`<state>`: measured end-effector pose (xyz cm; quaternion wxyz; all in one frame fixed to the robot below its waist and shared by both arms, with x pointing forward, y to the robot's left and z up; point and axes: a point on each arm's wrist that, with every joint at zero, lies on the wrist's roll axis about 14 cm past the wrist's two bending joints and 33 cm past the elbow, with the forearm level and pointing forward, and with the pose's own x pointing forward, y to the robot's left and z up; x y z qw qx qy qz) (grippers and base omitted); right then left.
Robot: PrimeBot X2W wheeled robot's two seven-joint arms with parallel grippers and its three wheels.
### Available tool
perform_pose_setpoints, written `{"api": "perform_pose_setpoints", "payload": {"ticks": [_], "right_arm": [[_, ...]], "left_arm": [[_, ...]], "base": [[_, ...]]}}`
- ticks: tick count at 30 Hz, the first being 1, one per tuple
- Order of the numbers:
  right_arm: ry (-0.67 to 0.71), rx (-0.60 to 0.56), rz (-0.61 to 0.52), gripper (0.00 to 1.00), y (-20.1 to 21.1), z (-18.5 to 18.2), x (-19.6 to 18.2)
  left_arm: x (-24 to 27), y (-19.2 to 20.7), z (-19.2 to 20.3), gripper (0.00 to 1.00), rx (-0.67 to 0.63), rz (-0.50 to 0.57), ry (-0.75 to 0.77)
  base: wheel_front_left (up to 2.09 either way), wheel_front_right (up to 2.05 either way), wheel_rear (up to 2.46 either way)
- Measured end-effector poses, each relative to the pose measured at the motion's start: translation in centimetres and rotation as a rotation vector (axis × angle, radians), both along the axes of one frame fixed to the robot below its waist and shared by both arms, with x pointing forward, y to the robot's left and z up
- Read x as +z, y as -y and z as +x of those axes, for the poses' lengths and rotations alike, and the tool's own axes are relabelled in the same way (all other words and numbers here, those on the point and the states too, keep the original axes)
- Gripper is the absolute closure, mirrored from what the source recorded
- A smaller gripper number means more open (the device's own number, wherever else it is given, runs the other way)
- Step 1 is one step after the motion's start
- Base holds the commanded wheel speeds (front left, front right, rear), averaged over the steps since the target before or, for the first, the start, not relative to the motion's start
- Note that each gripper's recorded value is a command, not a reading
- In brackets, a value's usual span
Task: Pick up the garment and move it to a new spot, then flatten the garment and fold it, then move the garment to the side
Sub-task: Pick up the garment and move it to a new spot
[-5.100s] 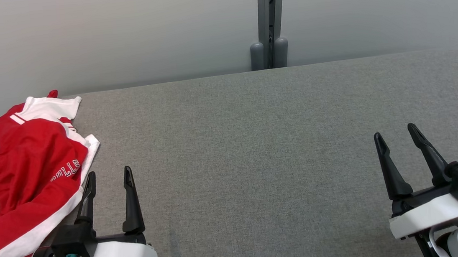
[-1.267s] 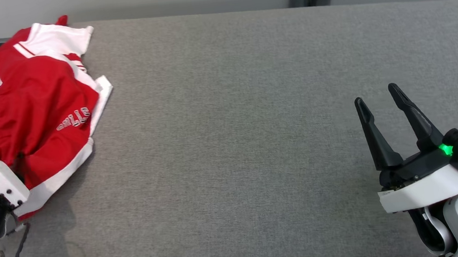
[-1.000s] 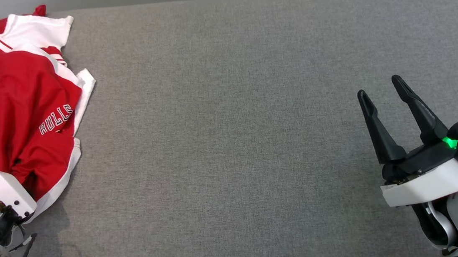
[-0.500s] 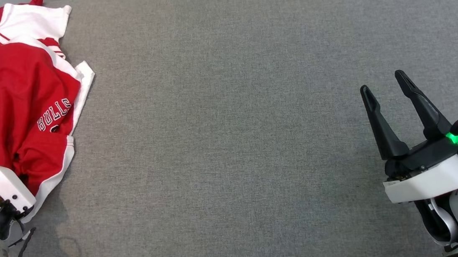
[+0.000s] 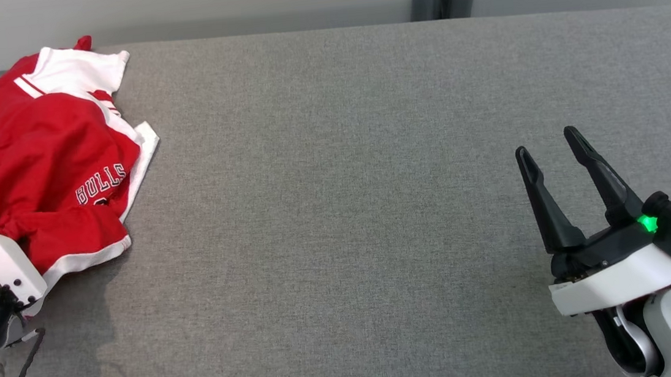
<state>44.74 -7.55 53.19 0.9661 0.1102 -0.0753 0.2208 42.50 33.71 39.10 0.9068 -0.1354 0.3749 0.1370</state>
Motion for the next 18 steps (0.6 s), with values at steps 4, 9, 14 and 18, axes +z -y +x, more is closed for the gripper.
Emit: {"api": "perform_pose_setpoints", "payload": {"ticks": [4, 9, 14, 18], "right_arm": [[0.005, -0.016, 0.009, 0.0, 0.2, -1.1, 0.6], [0.029, -0.034, 0.019, 0.0, 0.5, -2.6, 1.9], [0.061, -0.057, 0.028, 0.0, 0.9, -4.1, 3.3], [0.076, -0.093, 0.026, 0.0, 2.0, -5.3, 3.9]], "left_arm": [[3.0, 0.6, 1.2, 1.0, -0.056, 0.034, 0.084], [7.3, 1.3, 2.3, 1.0, -0.126, 0.08, 0.202], [11.5, 3.7, 3.4, 1.0, -0.225, 0.109, 0.323], [15.3, 7.9, 4.9, 1.0, -0.343, 0.105, 0.436]], "base": [[0.0, 0.0, 0.0], [0.0, 0.0, 0.0], [0.0, 0.0, 0.0], [0.0, 0.0, 0.0]]}}
